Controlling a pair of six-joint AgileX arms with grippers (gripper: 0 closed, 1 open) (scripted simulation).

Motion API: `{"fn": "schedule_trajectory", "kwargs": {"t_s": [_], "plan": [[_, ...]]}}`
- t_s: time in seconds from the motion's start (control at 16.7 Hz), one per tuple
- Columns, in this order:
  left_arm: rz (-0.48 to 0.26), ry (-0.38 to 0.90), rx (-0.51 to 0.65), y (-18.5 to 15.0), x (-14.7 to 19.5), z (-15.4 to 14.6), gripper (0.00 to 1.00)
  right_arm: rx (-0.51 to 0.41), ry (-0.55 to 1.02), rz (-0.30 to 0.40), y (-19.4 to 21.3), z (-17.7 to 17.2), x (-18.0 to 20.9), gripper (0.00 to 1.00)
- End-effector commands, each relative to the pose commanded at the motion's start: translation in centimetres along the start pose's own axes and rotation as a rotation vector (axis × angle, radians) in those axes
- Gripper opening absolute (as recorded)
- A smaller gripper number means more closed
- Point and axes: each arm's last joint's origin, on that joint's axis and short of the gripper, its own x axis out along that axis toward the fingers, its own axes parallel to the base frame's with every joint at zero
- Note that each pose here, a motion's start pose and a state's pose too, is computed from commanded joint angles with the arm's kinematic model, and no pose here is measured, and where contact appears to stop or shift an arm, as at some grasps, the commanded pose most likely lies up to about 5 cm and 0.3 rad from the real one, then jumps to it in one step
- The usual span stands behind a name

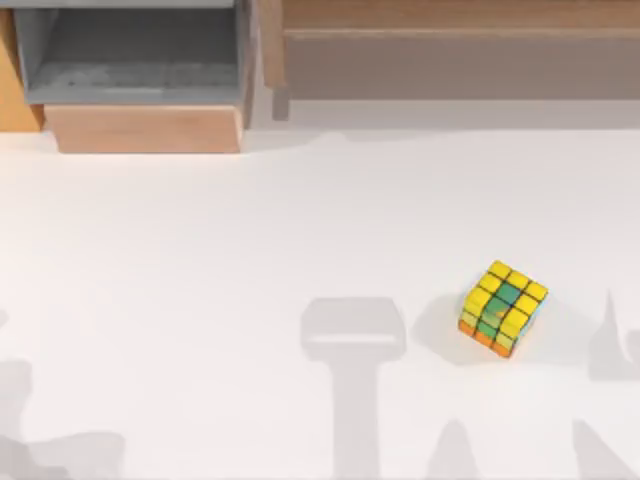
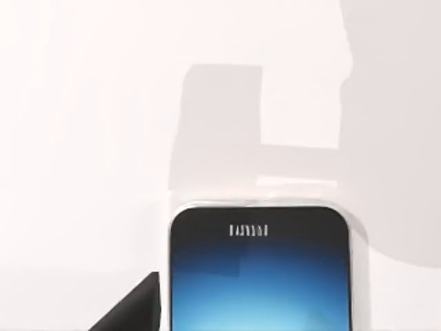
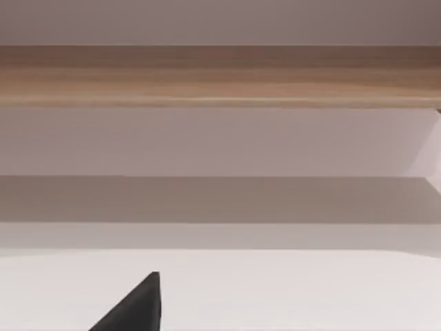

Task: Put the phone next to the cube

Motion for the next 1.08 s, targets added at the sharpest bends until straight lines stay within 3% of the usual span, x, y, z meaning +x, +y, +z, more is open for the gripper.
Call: {"fn": "schedule_trajectory", "kwargs": {"t_s": [0.24, 0.42, 0.84, 1.08], "plan": [[-0.088, 0.325, -0.021, 2.5, 2.4, 0.3, 1.0, 0.0, 0.0, 0.0, 0.0, 0.0, 0.0, 1.0], [-0.143, 0.45, -0.039, 4.1, 3.1, 0.3, 1.0, 0.0, 0.0, 0.0, 0.0, 0.0, 0.0, 1.0], [-0.157, 0.479, -0.044, 4.5, 3.3, 0.3, 1.0, 0.0, 0.0, 0.0, 0.0, 0.0, 0.0, 1.0], [-0.155, 0.476, -0.045, 4.3, 5.1, -0.5, 1.0, 0.0, 0.0, 0.0, 0.0, 0.0, 0.0, 1.0]]}}
